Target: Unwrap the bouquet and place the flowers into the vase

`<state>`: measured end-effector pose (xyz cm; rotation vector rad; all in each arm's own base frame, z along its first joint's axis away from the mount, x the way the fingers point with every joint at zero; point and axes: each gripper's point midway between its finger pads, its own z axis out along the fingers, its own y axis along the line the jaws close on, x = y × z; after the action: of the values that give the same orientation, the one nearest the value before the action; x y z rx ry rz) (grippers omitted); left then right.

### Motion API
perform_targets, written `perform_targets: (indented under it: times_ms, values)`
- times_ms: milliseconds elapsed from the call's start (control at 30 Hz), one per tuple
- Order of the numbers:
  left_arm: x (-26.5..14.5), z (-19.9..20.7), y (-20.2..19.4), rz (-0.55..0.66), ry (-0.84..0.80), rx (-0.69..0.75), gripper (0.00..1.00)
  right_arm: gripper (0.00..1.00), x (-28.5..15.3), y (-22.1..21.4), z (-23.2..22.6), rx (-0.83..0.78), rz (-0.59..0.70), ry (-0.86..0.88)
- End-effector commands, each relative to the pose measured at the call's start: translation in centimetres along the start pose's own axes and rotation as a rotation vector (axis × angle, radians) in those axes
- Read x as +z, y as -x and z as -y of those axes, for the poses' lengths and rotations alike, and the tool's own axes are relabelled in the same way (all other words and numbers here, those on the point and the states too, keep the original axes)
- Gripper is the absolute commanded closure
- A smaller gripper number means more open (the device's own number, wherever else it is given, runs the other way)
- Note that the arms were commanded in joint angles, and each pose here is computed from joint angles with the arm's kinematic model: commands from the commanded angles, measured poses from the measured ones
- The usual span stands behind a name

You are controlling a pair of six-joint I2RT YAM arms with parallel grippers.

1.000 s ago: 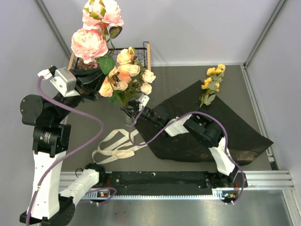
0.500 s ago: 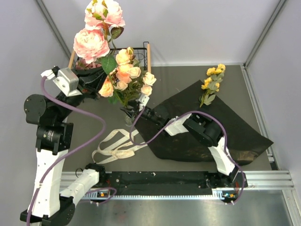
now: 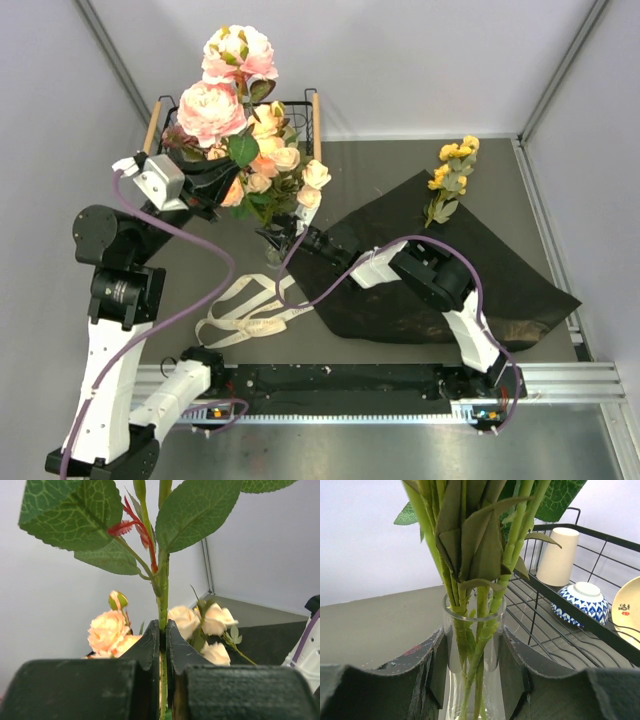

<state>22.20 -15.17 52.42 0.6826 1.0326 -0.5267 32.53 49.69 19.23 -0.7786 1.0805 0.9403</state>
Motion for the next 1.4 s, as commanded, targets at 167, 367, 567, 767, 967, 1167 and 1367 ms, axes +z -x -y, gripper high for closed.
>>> perform_targets:
  times_ms: [167,367,567,767,967,1167,1367]
  values:
    - [-1.0,0.5,-4.0,-0.034,0.024,-0.061,1.00,0.98,0.9,1.4,0.2,0.003,0.066,0.014]
    - [-1.4,1.0,-7.8,-0.095,0.021,-0.122,1.00,1.00,0.9,1.4,0.2,0.003,0.060,0.015]
    - [-2.5,1.4,-11.7,-0.121,0.061,-0.197,1.00,1.00,0.9,1.0,0.3,0.008,0.048,0.014]
    - [-3.6,2.0,-15.3,-0.160,0.092,-0.262,1.00,1.00,1.0,1.0,0.2,0.014,0.046,0.014]
    - [-4.0,2.0,-18.1,-0.211,0.119,-0.307,1.00,1.00,1.1,0.7,0.4,0.017,0.041,0.009]
    - [-4.3,2.1,-18.5,-0.217,0.138,-0.327,1.00,0.96,1.2,0.6,0.5,0.023,0.040,0.006]
    - [-3.7,1.6,-17.7,-0.218,0.132,-0.319,1.00,0.81,1.4,1.0,0.7,0.031,0.046,-0.004]
